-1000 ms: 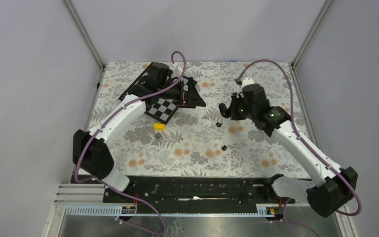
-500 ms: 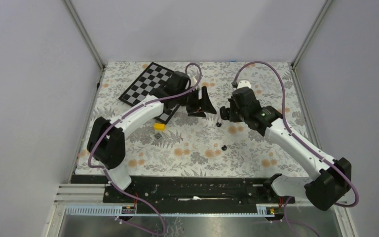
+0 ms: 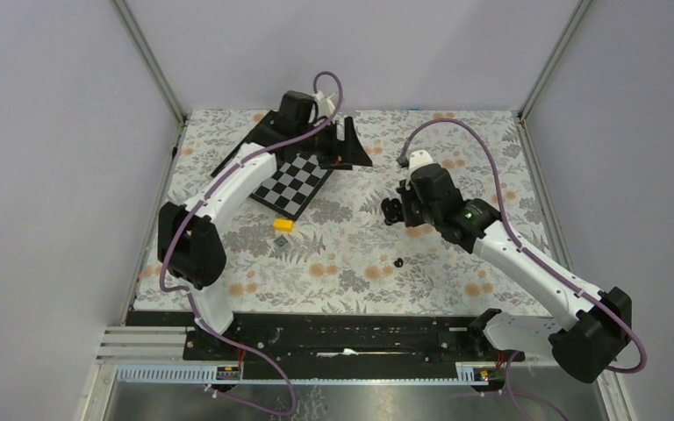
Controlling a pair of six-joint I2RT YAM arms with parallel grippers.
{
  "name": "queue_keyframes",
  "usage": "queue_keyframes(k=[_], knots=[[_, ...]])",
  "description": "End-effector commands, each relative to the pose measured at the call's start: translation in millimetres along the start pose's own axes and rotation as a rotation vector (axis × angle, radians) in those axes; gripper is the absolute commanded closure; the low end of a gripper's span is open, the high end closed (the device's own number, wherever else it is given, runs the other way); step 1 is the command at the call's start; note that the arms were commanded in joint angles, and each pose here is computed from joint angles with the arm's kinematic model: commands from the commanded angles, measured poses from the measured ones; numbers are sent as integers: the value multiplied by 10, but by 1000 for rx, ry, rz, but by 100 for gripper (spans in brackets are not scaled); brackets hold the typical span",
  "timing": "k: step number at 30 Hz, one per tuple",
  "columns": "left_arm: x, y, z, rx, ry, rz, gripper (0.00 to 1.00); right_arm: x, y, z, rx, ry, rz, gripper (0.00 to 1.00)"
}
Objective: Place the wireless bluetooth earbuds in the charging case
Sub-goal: Adjust the charging case.
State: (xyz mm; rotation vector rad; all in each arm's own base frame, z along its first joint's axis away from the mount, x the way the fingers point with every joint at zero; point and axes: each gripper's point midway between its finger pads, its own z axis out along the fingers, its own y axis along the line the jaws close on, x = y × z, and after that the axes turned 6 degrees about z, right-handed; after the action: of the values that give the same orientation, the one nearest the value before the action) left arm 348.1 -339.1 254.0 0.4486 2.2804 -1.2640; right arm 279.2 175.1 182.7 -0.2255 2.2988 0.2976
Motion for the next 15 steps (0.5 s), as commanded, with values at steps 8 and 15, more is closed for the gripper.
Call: queue_keyframes(k=[8,15], knots=[[100,445,-516,-54,62,61,21,-90,550,198,-261,-256,-453,100],[383,461,-311,67,117,-27,23,-200,541,383,-220,-419,-589,100]])
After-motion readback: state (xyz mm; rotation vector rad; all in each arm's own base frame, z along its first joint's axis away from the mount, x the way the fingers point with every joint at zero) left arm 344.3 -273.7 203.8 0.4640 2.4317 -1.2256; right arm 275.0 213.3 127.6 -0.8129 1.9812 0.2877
